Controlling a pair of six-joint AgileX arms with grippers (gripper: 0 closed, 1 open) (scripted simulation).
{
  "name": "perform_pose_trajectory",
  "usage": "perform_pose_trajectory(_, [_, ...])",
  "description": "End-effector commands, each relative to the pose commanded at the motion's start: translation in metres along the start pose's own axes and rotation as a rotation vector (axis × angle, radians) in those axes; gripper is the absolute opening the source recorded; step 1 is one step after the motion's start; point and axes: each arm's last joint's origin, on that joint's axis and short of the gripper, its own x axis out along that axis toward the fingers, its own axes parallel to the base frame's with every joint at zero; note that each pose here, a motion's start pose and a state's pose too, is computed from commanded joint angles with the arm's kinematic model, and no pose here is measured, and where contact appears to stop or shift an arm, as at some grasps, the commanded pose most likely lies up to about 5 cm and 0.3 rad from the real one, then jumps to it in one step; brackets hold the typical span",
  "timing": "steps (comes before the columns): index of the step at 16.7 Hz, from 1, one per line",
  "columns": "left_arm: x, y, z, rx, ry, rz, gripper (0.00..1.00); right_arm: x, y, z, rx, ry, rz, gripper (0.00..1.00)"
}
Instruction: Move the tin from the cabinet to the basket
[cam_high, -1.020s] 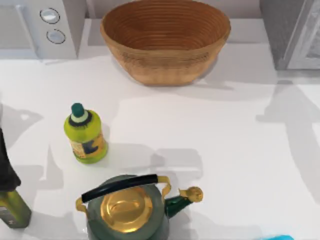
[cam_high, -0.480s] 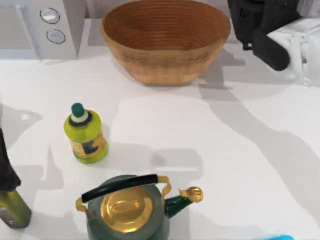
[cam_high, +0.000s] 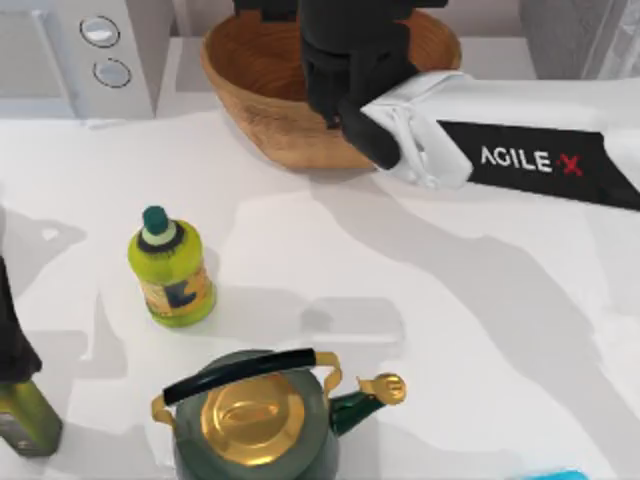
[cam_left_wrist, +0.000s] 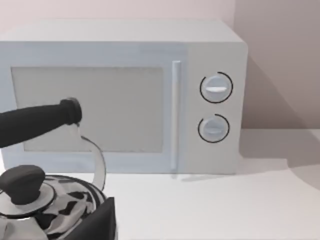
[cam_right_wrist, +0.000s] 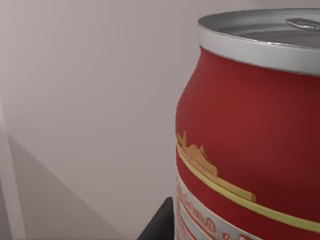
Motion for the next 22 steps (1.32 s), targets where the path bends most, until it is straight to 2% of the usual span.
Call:
perform_pose_trajectory(14, [0.000,0.000,0.000,0.000,0.000,0.000,1.00,0.023,0.001,-0.010,0.001,-0.001,0.000,0.00])
perform_pose_trajectory(22, [0.000,0.000,0.000,0.000,0.000,0.000,1.00,0.023,0.001,-0.010,0.001,-0.001,0.000,0.60])
